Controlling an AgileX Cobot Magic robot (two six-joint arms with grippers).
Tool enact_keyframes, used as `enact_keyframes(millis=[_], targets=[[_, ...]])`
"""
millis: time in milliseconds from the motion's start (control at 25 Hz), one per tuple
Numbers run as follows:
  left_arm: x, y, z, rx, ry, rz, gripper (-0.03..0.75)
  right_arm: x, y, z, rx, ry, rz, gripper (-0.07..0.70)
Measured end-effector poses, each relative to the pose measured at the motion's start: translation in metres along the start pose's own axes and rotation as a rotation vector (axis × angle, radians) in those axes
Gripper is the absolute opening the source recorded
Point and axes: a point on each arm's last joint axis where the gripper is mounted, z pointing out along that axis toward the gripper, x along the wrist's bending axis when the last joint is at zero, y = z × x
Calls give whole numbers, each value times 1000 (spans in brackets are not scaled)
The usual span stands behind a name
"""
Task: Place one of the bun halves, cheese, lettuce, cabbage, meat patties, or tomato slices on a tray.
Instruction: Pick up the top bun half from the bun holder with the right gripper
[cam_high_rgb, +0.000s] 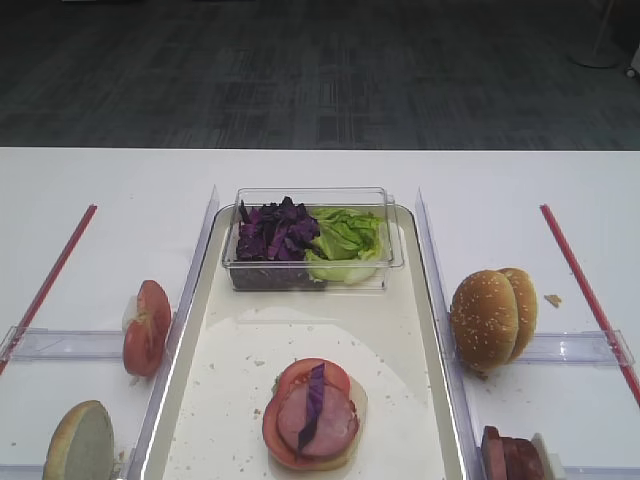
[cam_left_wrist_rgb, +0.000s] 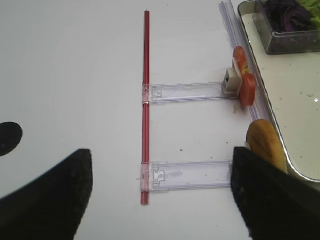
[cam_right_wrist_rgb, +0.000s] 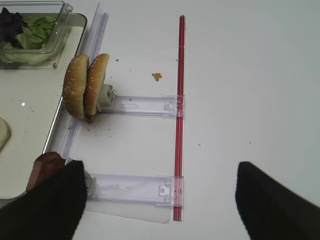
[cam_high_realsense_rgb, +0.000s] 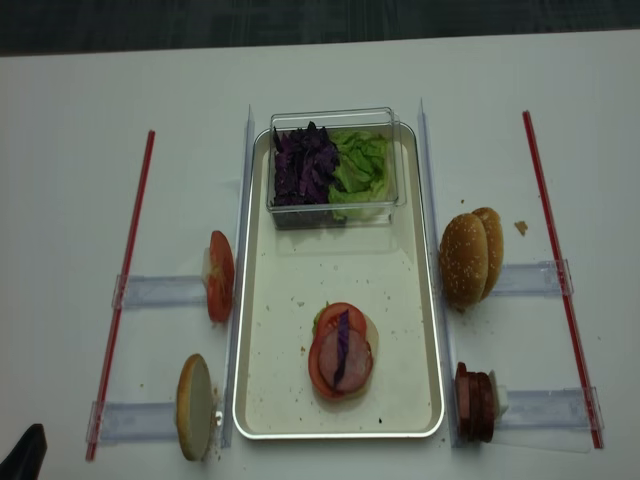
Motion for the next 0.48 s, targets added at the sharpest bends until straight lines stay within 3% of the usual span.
enact_keyframes(millis=[480], targets=[[0,0,0,0,0,0,526,0,0,0,0,0,0,624]])
